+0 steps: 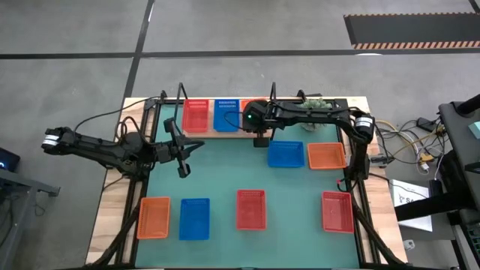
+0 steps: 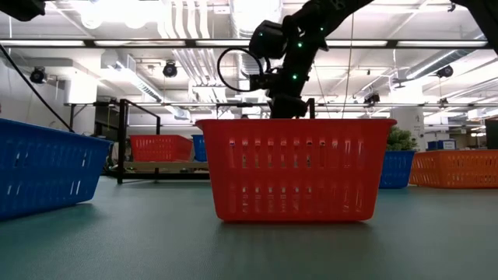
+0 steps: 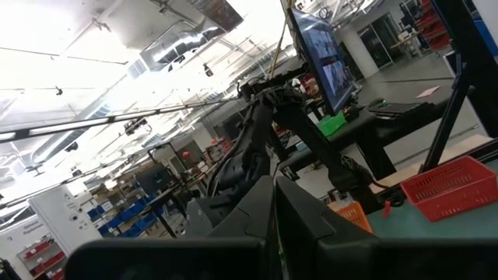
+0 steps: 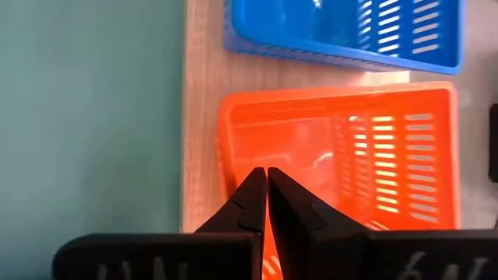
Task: Stack baskets on shelf by color
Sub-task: Put the bottom right orange bin on the shelf
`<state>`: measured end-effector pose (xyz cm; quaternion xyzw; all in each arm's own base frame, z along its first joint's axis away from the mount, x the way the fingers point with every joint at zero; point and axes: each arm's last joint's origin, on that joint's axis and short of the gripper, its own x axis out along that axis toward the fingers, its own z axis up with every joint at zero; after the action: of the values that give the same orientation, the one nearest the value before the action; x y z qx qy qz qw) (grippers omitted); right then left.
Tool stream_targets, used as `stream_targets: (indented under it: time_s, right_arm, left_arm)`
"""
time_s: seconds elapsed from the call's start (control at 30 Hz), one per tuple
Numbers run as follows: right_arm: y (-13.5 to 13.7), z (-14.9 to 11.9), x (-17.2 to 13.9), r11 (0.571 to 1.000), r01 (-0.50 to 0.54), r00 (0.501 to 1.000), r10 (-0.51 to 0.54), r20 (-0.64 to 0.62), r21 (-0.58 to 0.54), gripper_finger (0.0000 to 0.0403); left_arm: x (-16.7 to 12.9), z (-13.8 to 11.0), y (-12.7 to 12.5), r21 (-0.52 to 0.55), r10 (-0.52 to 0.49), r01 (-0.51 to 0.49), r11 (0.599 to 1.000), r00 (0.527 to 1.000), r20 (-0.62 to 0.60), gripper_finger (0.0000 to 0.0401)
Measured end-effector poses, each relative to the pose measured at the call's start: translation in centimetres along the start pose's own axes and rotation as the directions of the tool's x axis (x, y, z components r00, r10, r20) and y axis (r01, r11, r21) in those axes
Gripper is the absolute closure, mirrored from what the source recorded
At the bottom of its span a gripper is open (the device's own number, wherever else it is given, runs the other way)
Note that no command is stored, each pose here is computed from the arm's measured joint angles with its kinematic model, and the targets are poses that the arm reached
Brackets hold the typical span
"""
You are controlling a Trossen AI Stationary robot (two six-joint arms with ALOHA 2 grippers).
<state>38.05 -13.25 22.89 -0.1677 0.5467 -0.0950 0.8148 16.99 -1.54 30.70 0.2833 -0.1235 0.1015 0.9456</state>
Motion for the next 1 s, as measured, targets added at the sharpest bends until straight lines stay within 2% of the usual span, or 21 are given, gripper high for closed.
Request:
stream_targets:
  time_s: [0.37,0.6,0.73,1.0]
  right_arm:
    - [0.0,0.1,-0.2,1.0,0.005,1.0,-0.005,0.01,0.014,0.0394]
    - [-0.7,1.2,-2.1,1.0,0.017,0.998,-0.019,0.053,0.026,0.0394]
    - [-0.7,1.6,-2.4,0.999,-0.04,0.994,0.037,0.107,0.026,0.0394]
    - [-0.6,1.9,-1.6,0.998,-0.049,0.991,0.044,0.124,0.03,0.0394]
  left_arm:
    - [0.0,0.0,0.0,0.0,0.0,0.0,1.0,1.0,0.001,0.0401]
    - [0.0,0.0,0.0,0.0,0.001,-0.001,1.0,1.0,0.001,0.0401]
    - [0.0,0.0,0.0,0.0,0.001,-0.001,1.0,1.0,0.001,0.0401]
    - [0.0,0.0,0.0,0.0,0.001,-0.001,1.0,1.0,0.001,0.0401]
